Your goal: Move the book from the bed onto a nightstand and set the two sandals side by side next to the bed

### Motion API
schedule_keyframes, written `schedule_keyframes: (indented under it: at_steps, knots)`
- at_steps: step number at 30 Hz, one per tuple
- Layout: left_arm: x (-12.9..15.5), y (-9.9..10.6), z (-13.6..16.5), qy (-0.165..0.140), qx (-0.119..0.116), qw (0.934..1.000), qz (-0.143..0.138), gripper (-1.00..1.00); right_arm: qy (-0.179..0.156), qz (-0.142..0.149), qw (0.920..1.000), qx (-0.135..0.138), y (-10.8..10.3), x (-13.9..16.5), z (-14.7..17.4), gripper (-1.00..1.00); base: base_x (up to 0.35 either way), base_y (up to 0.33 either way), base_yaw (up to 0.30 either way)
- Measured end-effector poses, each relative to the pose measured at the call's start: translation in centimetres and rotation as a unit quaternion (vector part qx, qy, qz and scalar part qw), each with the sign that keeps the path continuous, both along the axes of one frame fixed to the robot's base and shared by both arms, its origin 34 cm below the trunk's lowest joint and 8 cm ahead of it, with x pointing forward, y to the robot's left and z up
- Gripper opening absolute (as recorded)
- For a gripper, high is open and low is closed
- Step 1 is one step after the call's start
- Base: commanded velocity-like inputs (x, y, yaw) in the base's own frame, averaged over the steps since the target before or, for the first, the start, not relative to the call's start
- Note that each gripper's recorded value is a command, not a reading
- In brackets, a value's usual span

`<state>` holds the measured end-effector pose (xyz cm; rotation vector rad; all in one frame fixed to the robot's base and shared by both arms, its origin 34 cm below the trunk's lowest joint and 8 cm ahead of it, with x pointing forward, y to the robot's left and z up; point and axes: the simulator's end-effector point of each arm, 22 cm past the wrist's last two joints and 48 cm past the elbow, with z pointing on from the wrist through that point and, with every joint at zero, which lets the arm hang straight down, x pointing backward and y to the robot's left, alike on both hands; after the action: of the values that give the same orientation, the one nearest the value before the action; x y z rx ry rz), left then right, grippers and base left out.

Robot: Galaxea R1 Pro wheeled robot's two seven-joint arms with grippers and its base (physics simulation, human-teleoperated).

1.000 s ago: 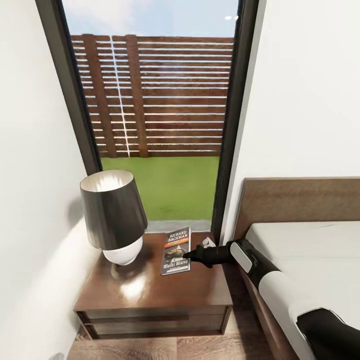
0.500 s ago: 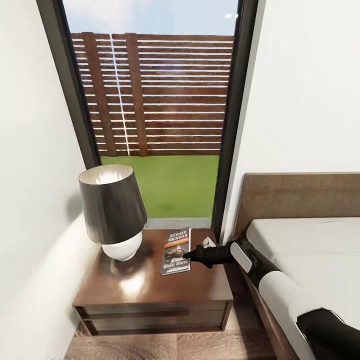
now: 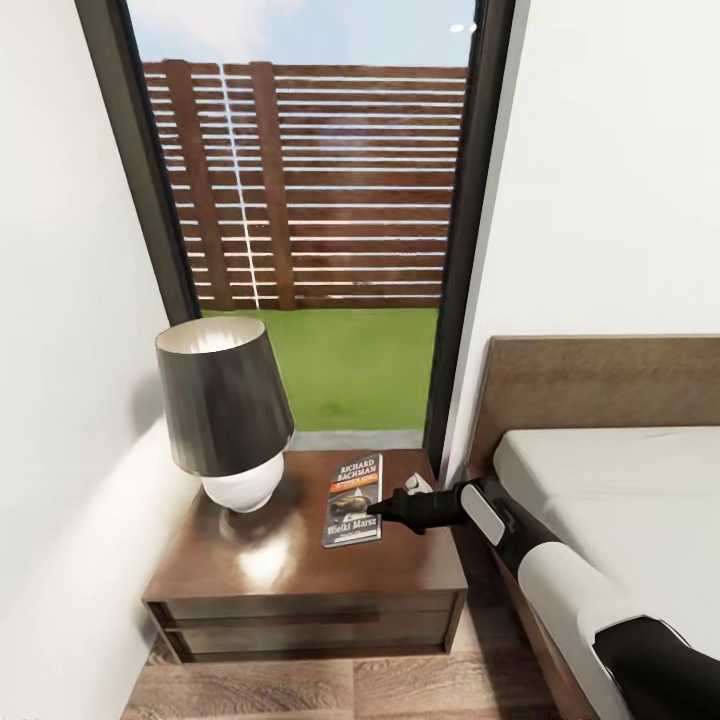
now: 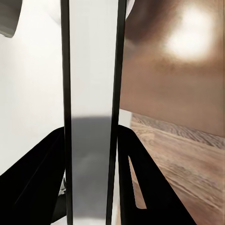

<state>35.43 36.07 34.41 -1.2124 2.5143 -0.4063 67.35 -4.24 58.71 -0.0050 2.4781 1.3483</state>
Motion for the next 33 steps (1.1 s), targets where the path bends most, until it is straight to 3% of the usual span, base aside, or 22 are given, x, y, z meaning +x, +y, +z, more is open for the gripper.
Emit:
schedule_keyframes:
  at_steps: [19, 33]
  knots:
    - [-0.3, -0.3, -0.8, 0.002, -0.001, 1.0, -0.005, 1.0, 0.0, -0.001, 1.0, 0.001, -0.1, -0.1, -0.6, -1.0, 0.048, 0.0, 0.0]
    - [-0.7, 0.3, -1.6, 0.001, 0.005, 0.9998, 0.018, 1.0, 0.0, -0.002, 1.0, 0.001, -0.1, -0.1, -0.8, -1.0, 0.15, 0.0, 0.0]
